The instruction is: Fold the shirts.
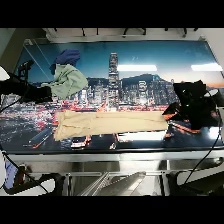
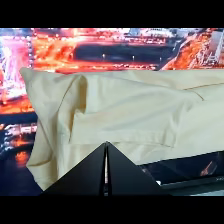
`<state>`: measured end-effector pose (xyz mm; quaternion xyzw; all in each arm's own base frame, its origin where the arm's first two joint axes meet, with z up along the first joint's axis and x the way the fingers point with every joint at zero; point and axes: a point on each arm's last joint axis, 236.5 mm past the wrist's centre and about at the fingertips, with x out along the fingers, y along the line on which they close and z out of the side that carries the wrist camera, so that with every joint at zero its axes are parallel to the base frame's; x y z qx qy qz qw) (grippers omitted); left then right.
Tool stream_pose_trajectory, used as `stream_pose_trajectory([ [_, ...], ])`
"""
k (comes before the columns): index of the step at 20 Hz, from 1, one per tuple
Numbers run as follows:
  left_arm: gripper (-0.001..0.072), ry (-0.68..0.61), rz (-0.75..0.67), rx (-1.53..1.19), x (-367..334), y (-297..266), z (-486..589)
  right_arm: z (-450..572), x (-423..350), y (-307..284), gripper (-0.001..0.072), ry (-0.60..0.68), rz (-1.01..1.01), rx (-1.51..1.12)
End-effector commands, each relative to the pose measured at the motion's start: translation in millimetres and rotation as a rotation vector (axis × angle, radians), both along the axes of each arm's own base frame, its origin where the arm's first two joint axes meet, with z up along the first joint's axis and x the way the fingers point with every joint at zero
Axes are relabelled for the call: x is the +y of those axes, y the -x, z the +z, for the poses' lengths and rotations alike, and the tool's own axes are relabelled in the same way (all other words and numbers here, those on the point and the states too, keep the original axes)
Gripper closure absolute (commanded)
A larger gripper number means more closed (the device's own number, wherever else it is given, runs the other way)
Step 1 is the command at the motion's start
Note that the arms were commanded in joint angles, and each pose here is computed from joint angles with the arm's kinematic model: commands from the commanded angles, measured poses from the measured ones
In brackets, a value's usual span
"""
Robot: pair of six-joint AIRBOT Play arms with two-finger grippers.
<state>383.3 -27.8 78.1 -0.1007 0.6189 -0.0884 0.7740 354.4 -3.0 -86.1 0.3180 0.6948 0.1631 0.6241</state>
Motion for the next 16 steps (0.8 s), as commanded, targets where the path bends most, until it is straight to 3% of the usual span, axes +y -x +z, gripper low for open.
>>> stream_pose_trajectory([
  [1,0.0691,-0.003,-0.041,-0.026,-15.4,1.9,8.1,-14.4,15.4,4.1,0.0042,-0.079,0.030,0.024],
  [3,0.0691,-0.003,-0.058,-0.036,-22.9,0.5,8.6,-9.6,36.7,-2.6,0.0052,-0.156,0.035,-0.012],
  [6,0.0690,-0.010,-0.081,-0.039,-30.6,1.0,8.4,-12.1,54.5,-9.2,0.0302,-0.158,0.043,-0.033],
  [7,0.0690,-0.010,-0.091,-0.037,-34.2,2.0,8.2,-11.1,58.8,-7.6,0.0596,-0.162,0.059,-0.031],
  [8,0.0691,-0.010,-0.098,-0.032,-36.4,3.5,7.9,-8.0,59.9,-5.5,0.0693,-0.168,0.074,-0.036],
  [11,0.0691,0.002,-0.135,0.000,-51.0,13.6,1.1,18.7,57.5,7.8,0.0693,-0.166,0.122,-0.039],
  [16,0.0690,0.063,-0.258,0.090,-134.4,52.1,-66.7,94.9,46.0,31.4,0.0693,-0.009,0.074,-0.053],
])
